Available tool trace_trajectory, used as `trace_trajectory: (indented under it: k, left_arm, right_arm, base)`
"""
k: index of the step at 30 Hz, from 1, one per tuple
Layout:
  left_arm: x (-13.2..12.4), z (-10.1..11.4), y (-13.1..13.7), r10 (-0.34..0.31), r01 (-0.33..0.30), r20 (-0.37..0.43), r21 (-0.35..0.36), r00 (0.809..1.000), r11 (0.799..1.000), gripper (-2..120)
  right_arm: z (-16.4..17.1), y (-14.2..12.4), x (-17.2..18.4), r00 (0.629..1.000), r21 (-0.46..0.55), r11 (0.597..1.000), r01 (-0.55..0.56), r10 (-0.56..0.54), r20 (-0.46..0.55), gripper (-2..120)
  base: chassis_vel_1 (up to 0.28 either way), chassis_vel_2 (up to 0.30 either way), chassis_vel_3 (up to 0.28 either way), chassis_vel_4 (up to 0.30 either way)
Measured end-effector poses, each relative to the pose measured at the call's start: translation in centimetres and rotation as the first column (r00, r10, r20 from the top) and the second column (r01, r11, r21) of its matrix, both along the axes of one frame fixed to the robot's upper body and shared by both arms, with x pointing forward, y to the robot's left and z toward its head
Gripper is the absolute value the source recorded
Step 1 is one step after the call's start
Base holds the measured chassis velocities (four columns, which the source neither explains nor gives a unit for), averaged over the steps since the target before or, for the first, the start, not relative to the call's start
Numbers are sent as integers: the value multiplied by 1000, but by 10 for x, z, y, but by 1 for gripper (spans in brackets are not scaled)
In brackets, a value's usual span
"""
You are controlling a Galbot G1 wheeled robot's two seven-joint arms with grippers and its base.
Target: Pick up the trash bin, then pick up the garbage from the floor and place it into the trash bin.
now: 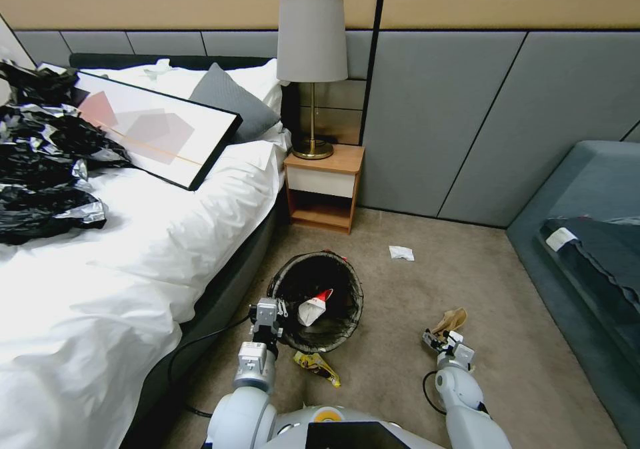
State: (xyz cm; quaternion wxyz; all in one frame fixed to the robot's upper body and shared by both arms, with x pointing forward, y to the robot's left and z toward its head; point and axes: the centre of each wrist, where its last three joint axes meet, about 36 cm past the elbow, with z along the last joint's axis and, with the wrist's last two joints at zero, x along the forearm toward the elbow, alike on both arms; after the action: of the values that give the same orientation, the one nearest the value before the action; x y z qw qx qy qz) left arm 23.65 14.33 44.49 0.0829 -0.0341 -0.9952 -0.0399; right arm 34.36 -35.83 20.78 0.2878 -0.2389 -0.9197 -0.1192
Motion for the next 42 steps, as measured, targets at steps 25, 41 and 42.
trace_trajectory:
  k: [25,41,42]
  left_arm:
    - [-1,-2,-5,-13,13,-4,1,1000,1000,1]
    - [-2,0,-4,-14,14,1,3,1000,1000,1]
    - [-2,0,-4,-14,14,1,4,1000,1000,1]
  right_arm:
    - [3,-8,-3,999,-9,1000,-17,18,44,0]
    - [9,-4,-9,993,-71,996,-48,56,105,0]
    - [16,-1,-11,987,-95,994,-58,71,142,0]
  base:
    - [0,0,0,0]
    - [0,0,0,0]
    - [0,0,0,0]
